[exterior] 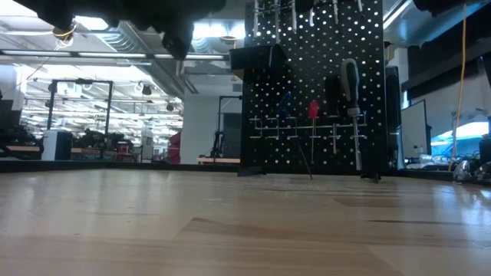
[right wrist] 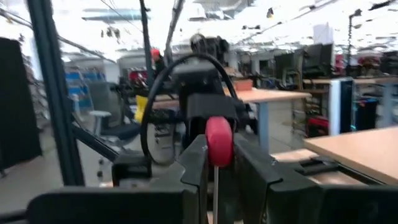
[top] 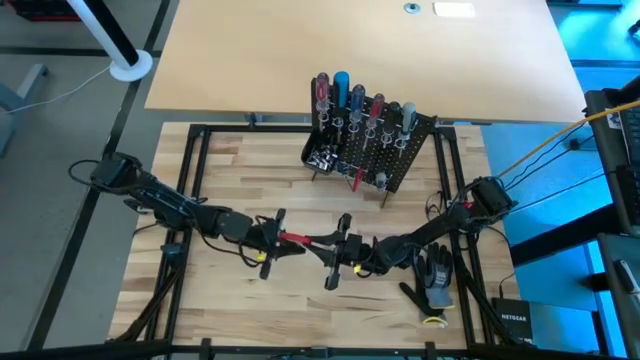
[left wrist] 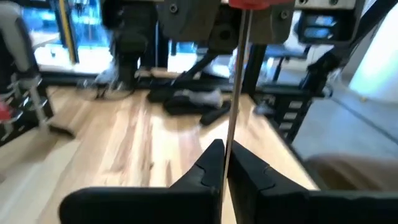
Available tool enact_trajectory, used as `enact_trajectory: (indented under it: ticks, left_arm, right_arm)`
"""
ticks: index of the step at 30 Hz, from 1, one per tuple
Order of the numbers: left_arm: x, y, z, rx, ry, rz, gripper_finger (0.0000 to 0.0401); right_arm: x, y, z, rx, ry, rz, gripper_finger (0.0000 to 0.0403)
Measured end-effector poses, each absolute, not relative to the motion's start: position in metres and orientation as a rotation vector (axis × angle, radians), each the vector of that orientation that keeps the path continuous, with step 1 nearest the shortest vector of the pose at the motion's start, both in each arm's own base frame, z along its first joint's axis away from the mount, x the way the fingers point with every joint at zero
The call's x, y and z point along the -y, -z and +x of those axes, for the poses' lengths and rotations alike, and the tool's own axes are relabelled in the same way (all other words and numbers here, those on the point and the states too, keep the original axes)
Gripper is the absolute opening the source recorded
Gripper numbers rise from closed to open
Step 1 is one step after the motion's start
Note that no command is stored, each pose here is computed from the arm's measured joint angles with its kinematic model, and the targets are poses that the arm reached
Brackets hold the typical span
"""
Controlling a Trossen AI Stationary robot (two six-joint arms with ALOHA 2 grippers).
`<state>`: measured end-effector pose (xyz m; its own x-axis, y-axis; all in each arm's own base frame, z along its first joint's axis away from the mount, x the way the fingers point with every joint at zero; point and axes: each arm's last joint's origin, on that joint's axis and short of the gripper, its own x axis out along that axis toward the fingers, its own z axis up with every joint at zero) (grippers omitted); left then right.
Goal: Hang tools onto peg board
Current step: Hang the red allen wrench on the black pegboard
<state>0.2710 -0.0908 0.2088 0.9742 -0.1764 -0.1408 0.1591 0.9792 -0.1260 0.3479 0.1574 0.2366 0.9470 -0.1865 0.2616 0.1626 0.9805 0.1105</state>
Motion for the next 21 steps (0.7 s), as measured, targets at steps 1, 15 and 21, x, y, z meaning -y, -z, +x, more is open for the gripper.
enact_trajectory:
  ticks: [1, 15, 21]
  left_arm:
    - [0.09, -0.21, 0.269, -0.174, 0.166, -0.109, 0.0003]
    - [0.077, -0.209, 0.25, -0.377, 0.135, -0.021, 0.0002]
    - [0.077, -0.207, 0.251, -0.386, 0.134, -0.01, 0.0001]
  right_arm:
    - [-0.157, -0.235, 0.348, 0.261, 0.187, 0.085, 0.0059]
    - [-0.152, -0.246, 0.335, 0.001, 0.212, 0.114, 0.02]
    - [-0.14, -0.238, 0.344, -0.032, 0.145, 0.188, 0.0215]
